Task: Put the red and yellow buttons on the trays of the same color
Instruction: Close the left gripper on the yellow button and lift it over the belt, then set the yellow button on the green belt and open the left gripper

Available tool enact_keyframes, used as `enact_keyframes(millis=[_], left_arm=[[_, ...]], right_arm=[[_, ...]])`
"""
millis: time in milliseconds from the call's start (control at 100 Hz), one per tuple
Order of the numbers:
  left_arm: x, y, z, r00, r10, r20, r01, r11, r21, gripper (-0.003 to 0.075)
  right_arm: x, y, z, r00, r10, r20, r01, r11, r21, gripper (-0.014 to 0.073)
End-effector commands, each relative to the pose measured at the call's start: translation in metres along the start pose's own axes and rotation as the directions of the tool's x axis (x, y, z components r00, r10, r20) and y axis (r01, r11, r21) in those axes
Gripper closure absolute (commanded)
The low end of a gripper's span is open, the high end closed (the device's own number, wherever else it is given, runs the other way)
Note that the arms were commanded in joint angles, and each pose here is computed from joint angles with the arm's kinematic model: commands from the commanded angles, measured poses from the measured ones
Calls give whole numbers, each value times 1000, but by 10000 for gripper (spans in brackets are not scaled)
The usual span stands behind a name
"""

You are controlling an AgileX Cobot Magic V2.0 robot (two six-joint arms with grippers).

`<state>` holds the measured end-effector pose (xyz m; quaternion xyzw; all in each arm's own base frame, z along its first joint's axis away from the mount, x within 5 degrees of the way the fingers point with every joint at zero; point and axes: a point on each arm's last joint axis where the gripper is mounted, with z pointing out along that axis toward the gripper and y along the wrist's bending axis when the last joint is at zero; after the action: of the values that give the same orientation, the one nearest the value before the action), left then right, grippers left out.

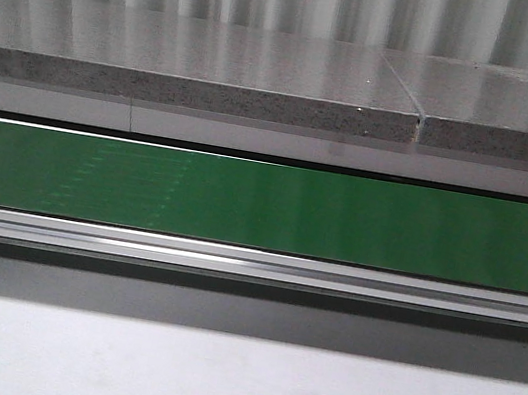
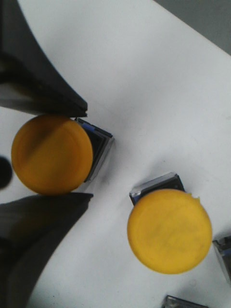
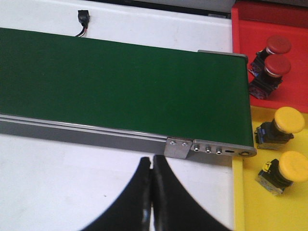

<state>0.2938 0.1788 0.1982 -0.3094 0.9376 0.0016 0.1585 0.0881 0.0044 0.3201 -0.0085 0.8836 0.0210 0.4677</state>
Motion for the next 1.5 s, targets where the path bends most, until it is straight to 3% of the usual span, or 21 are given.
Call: enact_keyframes(millis=[0,230,540,940,1180,1490], left_arm=[[-12,-2,-21,995,-5,104,5,1000,6,465],[-12,-2,-24,993,-5,119,4,1000,7,512],[-1,-14,-74,982,31,186,-36,999,22,512],[24,-70,-120,949,187,255,-217,972,94,512],[38,-111,-125,921,281,269,-332,929,164,512],[45,-134,-109,915,336,223,-380,904,194,512]], right_arm=[[-11,0,-4,997,-10,79,10,1000,2,662],[-11,0,-4,997,-10,79,10,1000,2,662],[-11,0,-4,997,-10,79,10,1000,2,662],[-11,0,-4,997,-10,79,10,1000,2,662],[-11,0,-4,997,-10,79,10,1000,2,662],[-11,0,-4,997,-10,79,10,1000,2,662]])
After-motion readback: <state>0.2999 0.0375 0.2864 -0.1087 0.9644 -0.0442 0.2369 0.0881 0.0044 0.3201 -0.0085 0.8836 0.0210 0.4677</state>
